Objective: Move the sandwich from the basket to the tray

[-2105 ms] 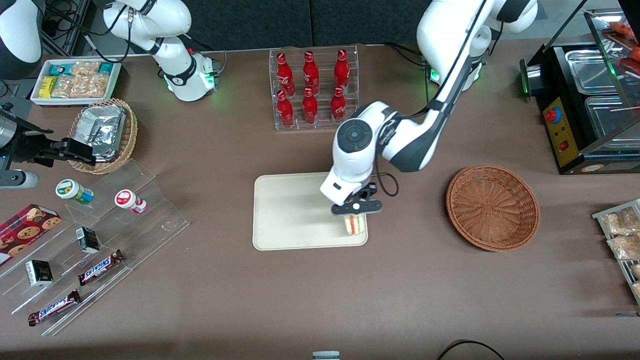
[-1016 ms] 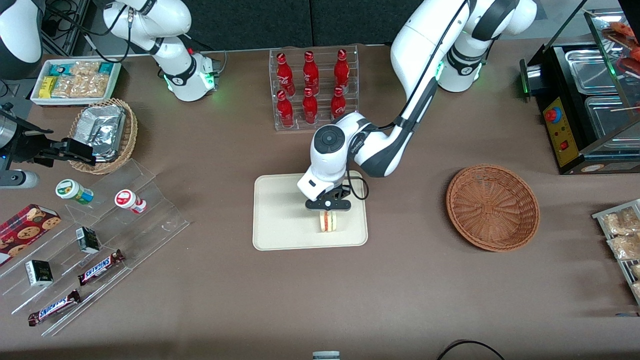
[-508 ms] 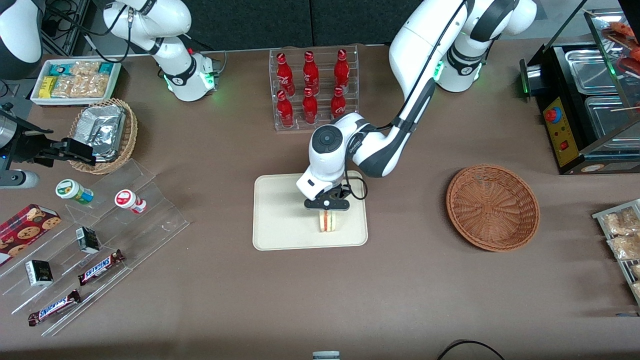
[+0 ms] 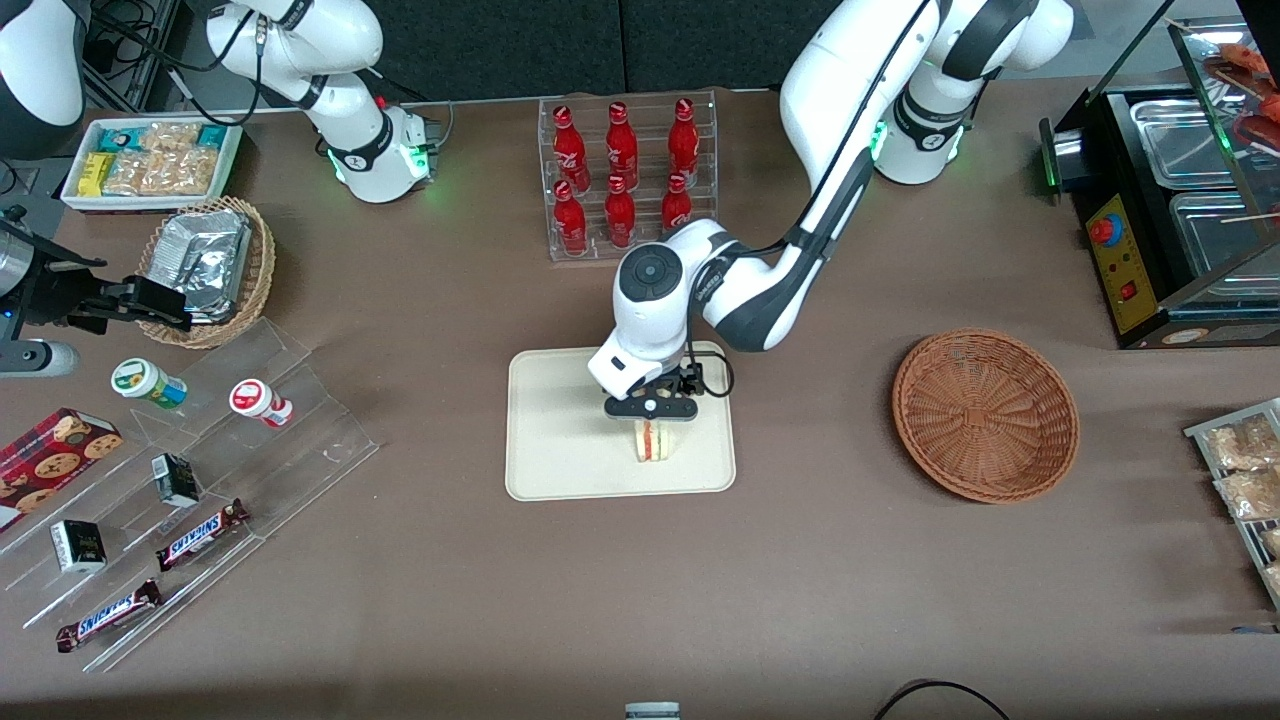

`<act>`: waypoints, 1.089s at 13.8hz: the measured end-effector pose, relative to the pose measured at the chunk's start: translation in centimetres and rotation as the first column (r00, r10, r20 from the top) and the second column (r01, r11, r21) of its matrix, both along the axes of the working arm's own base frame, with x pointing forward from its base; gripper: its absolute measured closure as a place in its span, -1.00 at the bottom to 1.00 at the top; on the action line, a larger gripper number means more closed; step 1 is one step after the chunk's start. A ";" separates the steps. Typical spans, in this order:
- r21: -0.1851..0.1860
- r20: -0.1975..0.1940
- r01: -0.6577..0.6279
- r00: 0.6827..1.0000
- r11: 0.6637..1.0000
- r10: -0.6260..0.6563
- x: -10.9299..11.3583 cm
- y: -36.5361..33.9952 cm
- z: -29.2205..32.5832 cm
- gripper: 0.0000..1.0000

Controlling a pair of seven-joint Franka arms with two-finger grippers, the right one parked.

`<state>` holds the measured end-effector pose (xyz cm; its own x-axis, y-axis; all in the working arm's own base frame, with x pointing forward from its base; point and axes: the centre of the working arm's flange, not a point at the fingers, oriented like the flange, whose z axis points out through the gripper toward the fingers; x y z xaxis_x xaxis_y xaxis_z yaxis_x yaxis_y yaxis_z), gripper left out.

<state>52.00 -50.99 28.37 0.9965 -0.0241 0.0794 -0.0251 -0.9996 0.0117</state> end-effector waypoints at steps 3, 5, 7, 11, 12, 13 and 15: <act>0.012 0.010 -0.044 0.999 0.999 0.044 0.6 1.0 6.0 -0.99; 0.025 0.012 -0.099 0.995 0.995 0.099 1.3 3.3 10.8 -0.99; 0.040 0.012 -0.162 0.987 0.986 0.161 2.5 7.2 15.8 -0.99; 0.065 0.009 -0.292 0.956 0.954 0.292 4.0 16.4 24.5 -0.99; 0.071 0.006 -0.316 0.949 0.946 0.317 4.0 18.4 26.3 -0.99; 0.076 0.002 -0.328 0.944 0.942 0.329 3.9 20.3 27.9 -0.99; 0.078 -0.018 -0.326 0.944 0.942 0.328 3.5 24.2 30.8 -0.99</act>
<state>55.49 -26.77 59.19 0.9525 0.2988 0.0591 0.3024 -0.9509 -0.0660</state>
